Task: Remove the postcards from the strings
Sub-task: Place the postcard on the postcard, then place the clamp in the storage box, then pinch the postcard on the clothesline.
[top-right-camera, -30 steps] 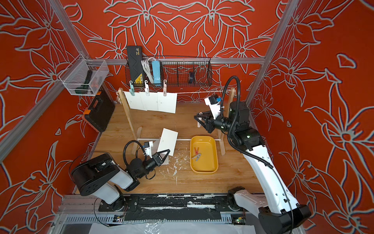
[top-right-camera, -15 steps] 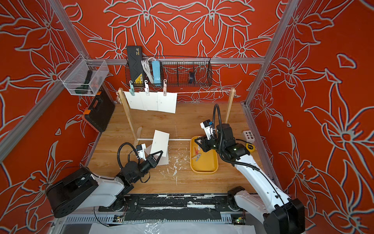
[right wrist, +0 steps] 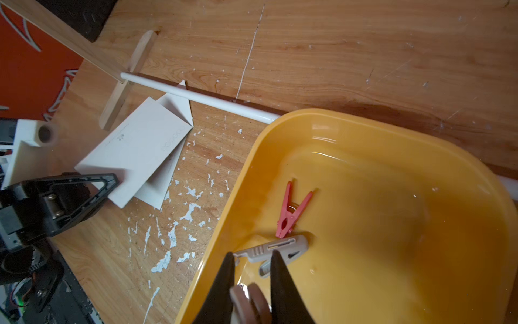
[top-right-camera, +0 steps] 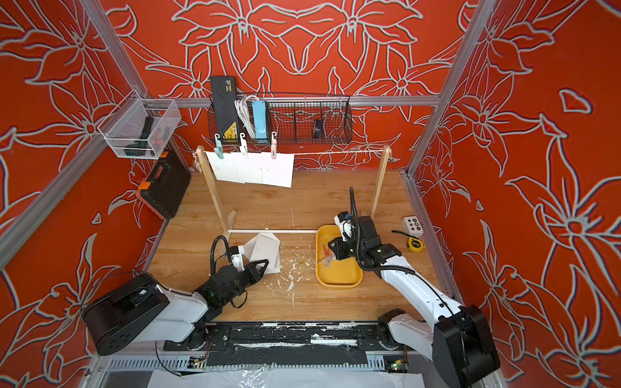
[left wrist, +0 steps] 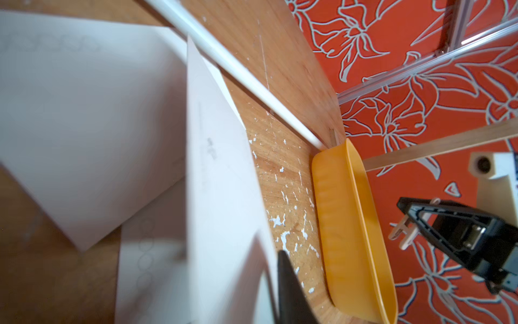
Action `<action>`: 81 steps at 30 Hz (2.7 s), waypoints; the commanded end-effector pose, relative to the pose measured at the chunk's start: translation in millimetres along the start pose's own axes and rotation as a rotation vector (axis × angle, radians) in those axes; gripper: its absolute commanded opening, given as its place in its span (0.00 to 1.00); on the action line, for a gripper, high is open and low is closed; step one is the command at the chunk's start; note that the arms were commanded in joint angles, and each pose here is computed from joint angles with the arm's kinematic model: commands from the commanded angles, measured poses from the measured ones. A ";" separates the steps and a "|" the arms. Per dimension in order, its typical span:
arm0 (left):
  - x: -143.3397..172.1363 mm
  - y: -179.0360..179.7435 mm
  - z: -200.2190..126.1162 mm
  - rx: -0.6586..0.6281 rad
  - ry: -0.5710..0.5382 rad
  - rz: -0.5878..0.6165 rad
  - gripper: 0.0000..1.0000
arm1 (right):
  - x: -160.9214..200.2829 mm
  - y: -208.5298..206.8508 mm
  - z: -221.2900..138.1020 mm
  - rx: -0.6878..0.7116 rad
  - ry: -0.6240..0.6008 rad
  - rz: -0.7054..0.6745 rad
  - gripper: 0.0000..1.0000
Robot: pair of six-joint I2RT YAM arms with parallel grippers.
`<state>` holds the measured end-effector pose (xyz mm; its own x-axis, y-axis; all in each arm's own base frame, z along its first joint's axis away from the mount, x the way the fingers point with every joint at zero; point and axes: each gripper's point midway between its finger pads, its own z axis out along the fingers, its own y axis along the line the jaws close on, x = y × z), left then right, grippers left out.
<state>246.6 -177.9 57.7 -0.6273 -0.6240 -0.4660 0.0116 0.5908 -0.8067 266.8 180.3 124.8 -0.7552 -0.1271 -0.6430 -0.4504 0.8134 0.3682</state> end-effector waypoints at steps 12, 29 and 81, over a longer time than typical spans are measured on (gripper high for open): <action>-6.5 -2.2 -9.1 -0.060 0.011 -0.008 0.69 | 1.4 -12.1 10.2 0.062 0.005 0.006 0.56; -3.7 -4.7 -27.2 -0.150 0.084 -0.088 0.80 | -57.8 35.2 -65.7 0.013 -0.151 -0.111 0.68; -163.2 -279.3 23.9 0.923 -0.568 0.121 0.85 | -259.3 179.9 -187.7 -0.304 -0.547 -0.615 0.80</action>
<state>383.7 -271.9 299.6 -0.2380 -0.8028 -0.5467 0.6427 0.2919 -0.7083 296.4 249.2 472.0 -0.1002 -0.1422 -0.9848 -0.8526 0.5225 0.0113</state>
